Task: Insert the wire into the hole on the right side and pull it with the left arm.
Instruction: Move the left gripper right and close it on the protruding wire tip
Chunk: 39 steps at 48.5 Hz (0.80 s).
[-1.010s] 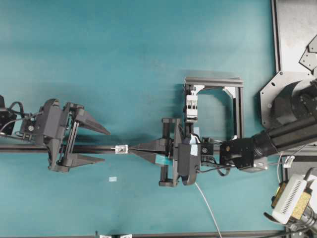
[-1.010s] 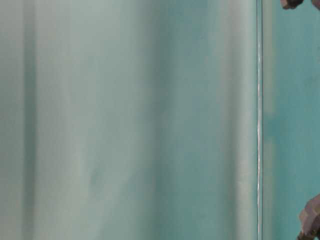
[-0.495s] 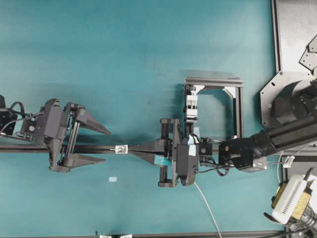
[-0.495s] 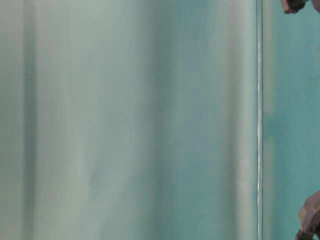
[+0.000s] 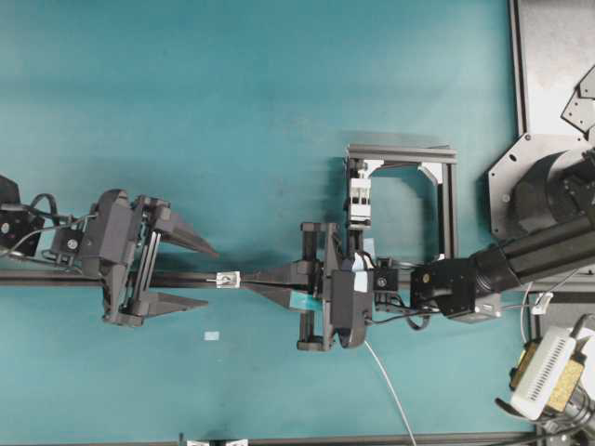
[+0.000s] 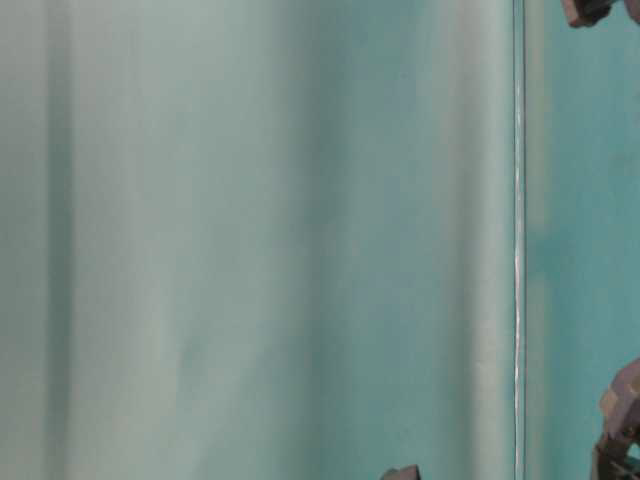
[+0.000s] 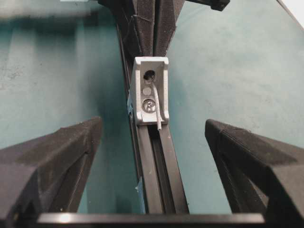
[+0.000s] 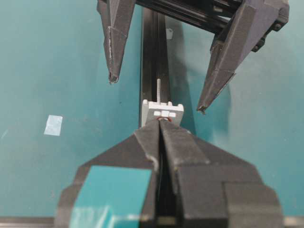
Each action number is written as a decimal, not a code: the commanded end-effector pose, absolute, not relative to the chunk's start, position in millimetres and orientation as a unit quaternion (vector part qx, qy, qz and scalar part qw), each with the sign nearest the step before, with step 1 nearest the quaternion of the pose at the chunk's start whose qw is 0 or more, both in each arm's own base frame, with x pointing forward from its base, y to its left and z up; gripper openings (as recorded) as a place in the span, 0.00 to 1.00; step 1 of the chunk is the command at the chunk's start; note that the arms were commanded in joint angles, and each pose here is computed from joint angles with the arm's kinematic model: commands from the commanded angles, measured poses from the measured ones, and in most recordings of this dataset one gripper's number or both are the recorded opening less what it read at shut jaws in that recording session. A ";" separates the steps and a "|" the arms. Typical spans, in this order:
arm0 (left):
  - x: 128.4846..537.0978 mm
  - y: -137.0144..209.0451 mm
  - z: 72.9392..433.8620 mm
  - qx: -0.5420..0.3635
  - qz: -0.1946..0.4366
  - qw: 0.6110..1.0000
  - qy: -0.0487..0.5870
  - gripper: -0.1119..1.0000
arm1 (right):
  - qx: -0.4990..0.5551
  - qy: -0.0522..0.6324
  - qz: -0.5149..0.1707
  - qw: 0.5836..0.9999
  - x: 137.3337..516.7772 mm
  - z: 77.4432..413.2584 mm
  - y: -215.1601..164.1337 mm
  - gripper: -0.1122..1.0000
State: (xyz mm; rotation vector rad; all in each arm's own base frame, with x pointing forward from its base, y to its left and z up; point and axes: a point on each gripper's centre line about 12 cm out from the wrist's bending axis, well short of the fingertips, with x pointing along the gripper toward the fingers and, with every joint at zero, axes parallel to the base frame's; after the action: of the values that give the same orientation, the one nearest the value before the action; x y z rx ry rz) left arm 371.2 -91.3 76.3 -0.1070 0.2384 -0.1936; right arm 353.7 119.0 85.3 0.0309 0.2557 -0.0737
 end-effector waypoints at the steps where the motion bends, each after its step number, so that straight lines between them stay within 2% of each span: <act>1: 376.0 -91.9 87.8 -0.057 -0.097 0.989 0.100 0.72 | 0.021 0.113 -0.036 0.993 357.8 94.2 120.6 0.14; 5: 376.0 -91.9 88.4 -0.057 -0.097 0.989 0.099 0.62 | 0.021 0.113 -0.036 0.993 357.8 94.2 120.4 0.14; 9: 375.3 -91.7 88.9 -0.057 -0.097 0.989 0.099 0.40 | 0.021 0.113 -0.036 0.993 357.8 94.2 120.6 0.14; 13: 374.9 -90.4 91.1 -0.058 -0.096 0.989 0.097 0.22 | 0.021 0.113 -0.036 0.993 357.8 94.2 120.6 0.14; 18: 374.6 -89.1 93.4 -0.057 -0.095 0.989 0.094 0.08 | 0.021 0.113 -0.036 0.993 357.8 94.2 120.6 0.14; 24: 374.4 -87.8 93.5 -0.057 -0.093 0.990 0.095 0.01 | 0.022 0.113 -0.037 0.993 358.0 94.2 120.0 0.14; 39: 374.1 -87.8 91.5 -0.056 -0.093 0.989 0.103 0.01 | 0.022 0.116 -0.036 0.992 357.9 93.5 120.2 0.14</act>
State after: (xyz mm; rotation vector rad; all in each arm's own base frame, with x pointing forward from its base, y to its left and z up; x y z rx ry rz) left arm 370.4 -88.9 77.4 -0.1065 0.2457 -0.1886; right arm 353.8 118.5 85.1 0.0312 0.2571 -0.0749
